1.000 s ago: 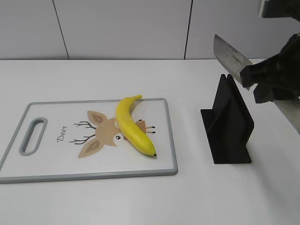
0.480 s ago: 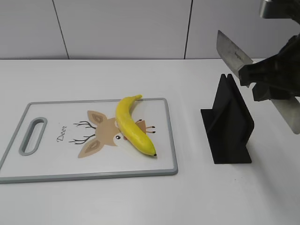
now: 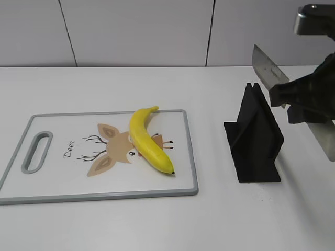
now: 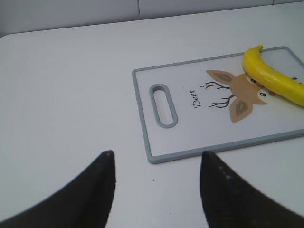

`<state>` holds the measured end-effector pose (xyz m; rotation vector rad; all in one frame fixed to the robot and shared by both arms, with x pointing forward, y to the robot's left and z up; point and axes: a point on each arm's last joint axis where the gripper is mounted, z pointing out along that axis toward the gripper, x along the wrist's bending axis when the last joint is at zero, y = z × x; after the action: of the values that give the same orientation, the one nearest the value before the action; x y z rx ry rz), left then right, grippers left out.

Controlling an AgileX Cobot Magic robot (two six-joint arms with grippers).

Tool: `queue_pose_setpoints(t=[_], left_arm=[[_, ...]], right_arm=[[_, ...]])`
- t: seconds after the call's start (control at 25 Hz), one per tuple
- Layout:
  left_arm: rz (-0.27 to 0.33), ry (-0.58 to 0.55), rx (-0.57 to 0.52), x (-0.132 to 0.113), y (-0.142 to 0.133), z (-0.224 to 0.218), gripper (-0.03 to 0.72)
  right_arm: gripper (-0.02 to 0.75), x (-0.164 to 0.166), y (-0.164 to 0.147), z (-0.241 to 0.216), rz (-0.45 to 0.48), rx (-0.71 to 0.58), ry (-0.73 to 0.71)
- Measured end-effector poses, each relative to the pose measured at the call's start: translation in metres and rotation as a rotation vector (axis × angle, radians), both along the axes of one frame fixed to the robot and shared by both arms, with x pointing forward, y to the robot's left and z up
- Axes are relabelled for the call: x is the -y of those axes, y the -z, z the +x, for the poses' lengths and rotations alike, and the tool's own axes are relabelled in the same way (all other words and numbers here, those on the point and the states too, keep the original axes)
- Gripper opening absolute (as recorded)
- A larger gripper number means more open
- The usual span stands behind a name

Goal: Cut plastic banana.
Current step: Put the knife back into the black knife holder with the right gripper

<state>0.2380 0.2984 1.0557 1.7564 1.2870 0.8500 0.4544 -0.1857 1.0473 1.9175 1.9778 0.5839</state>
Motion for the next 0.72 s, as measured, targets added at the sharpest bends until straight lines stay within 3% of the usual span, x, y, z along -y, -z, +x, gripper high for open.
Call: queue_pose_setpoints(t=[0.72], left_arm=[[-0.001, -0.001, 0.003, 0.0, 0.0, 0.0, 0.521]], right_arm=[[0.179, 0.001, 0.034, -0.008, 0.045, 0.008, -0.016]])
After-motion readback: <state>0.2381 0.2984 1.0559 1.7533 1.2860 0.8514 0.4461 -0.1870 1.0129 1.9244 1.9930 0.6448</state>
